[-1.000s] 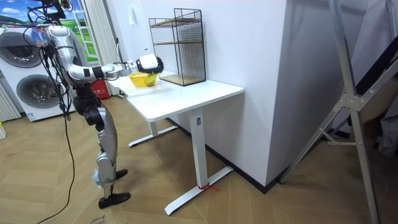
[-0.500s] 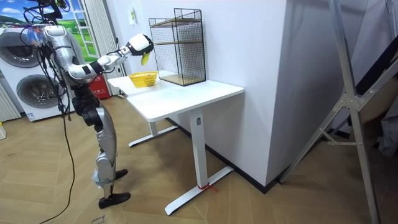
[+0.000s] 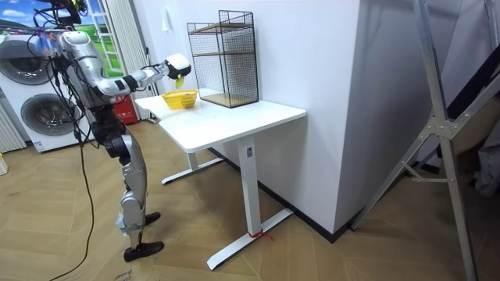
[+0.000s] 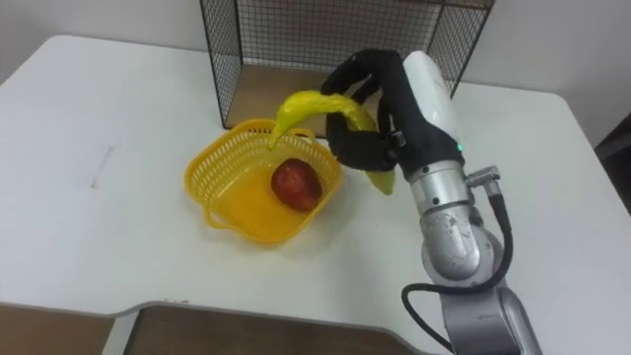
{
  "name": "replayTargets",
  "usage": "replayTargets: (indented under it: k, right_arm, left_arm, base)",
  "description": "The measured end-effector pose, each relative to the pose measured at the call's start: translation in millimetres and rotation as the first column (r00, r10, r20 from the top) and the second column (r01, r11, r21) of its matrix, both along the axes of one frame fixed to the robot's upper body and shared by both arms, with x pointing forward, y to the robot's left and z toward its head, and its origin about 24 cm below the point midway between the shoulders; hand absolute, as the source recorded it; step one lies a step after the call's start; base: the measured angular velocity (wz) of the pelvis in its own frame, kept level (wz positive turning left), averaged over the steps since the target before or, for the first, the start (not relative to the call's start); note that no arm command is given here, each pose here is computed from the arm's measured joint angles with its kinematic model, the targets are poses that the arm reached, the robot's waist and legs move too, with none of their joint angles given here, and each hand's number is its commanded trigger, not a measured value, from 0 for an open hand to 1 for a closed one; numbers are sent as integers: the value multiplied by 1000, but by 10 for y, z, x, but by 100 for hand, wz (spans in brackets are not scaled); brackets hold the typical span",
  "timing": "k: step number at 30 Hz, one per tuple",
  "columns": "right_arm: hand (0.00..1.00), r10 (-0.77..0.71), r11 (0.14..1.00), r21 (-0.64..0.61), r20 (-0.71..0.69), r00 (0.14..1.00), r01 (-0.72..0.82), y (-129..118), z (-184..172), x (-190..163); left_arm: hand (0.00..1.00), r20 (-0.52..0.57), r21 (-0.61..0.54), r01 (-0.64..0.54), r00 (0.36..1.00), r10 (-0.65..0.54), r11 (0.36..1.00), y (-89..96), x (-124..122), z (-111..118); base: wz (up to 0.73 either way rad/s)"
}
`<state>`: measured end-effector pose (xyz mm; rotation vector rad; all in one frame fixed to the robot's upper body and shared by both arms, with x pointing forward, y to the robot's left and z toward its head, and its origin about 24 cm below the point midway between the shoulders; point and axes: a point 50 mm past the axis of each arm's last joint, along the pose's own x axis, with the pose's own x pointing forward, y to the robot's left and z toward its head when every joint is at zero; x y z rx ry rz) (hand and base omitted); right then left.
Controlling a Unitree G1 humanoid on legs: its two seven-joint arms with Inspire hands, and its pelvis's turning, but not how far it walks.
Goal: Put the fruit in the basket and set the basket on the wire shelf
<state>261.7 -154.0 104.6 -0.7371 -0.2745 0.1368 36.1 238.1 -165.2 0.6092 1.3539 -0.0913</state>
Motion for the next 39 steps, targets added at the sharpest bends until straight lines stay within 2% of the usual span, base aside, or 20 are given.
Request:
replayTargets:
  k: [7, 8, 9, 10, 11, 39]
  right_arm:
    - [100, 67, 995, -66, -58, 996, -71, 125, -67, 53]
    - [88, 79, 994, -70, -68, 995, -84, 141, -75, 50]
    - [61, 83, 994, -70, -71, 994, -88, 146, -78, 49]
    - [10, 90, 993, -74, -77, 993, -96, 151, -79, 51]
    - [0, 95, 992, -77, -84, 992, -101, 154, -83, 64]
    - [0, 73, 992, -88, -184, 980, -90, 103, -272, 127]
  left_arm:
    - [0, 19, -12, 8, 1000, -8, 1000, -8, 105, 7]
    - [0, 23, -18, 10, 1000, -10, 1000, -13, 132, 9]
    - [0, 23, -20, 11, 1000, -10, 1000, -15, 137, 9]
    - [0, 22, -23, 12, 1000, -12, 1000, -17, 141, 9]
    - [0, 22, -25, 12, 1000, -12, 1000, -17, 142, 9]
    - [0, 30, -36, 44, 999, -43, 998, -54, 179, 10]
  base:
    - [4]
    - [12]
    - [7]
    - [7]
    - [7]
    - [0]
